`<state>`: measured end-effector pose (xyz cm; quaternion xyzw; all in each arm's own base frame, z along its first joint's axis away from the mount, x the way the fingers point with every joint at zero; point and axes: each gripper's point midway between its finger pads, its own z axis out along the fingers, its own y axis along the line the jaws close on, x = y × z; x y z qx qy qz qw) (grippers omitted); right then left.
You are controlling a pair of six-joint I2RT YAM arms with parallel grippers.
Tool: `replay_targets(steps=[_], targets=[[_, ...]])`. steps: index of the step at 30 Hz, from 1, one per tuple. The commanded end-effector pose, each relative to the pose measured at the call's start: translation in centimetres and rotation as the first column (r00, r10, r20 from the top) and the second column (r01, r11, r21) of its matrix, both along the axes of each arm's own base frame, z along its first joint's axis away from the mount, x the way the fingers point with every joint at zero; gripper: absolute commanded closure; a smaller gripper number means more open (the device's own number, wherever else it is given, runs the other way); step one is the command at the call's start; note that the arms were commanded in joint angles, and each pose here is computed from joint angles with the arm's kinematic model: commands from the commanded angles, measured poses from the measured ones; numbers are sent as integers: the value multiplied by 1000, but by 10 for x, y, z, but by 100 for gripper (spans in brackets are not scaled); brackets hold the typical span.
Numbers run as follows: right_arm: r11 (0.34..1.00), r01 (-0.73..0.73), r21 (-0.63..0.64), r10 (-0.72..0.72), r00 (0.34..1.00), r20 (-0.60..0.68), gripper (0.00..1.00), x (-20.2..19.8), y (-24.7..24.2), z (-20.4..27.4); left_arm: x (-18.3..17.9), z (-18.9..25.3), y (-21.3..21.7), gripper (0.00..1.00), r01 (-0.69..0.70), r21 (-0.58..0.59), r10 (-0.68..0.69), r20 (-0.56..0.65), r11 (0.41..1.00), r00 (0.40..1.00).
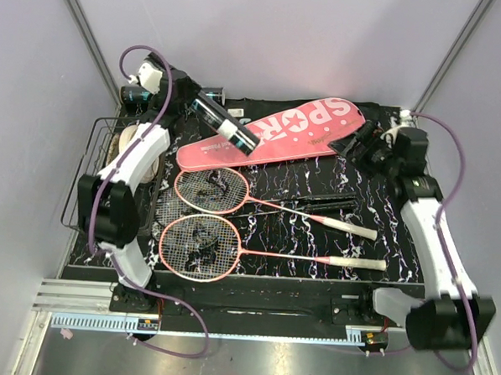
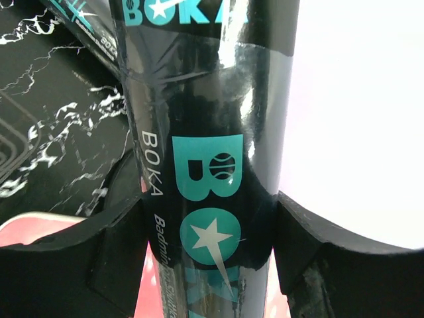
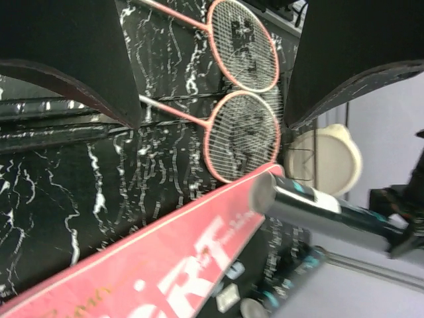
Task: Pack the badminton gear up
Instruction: Place the shuttle tube at the center of the board.
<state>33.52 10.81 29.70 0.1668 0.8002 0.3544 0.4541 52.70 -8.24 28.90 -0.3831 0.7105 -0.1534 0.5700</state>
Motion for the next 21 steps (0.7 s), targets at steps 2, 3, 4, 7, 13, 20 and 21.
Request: replay_targets(steps=[2,3,4,7,13,20,21], targets=[[997,17,78,-4,987,-162,4,58,12,-74,74,46,39,100,-147,-363,269,313,920,911],[993,41,111,-15,974,-228,4,70,16,-98,84,42,55,100,-145,-395,285,324,907,902],[987,60,150,-28,978,-207,4,84,20,-100,92,34,61,100,-141,-421,295,326,896,898],[976,112,186,-67,970,-233,5,111,36,-114,124,-13,85,100,-127,-513,324,317,849,891],[964,170,207,-101,947,-306,9,150,63,-147,159,-41,122,92,-130,-566,367,328,814,870],[916,302,263,-167,885,-434,8,161,69,-187,168,-62,167,54,-222,-569,437,273,792,857],[910,314,272,-171,880,-444,8,161,71,-190,169,-59,170,45,-218,-568,435,278,793,856]])
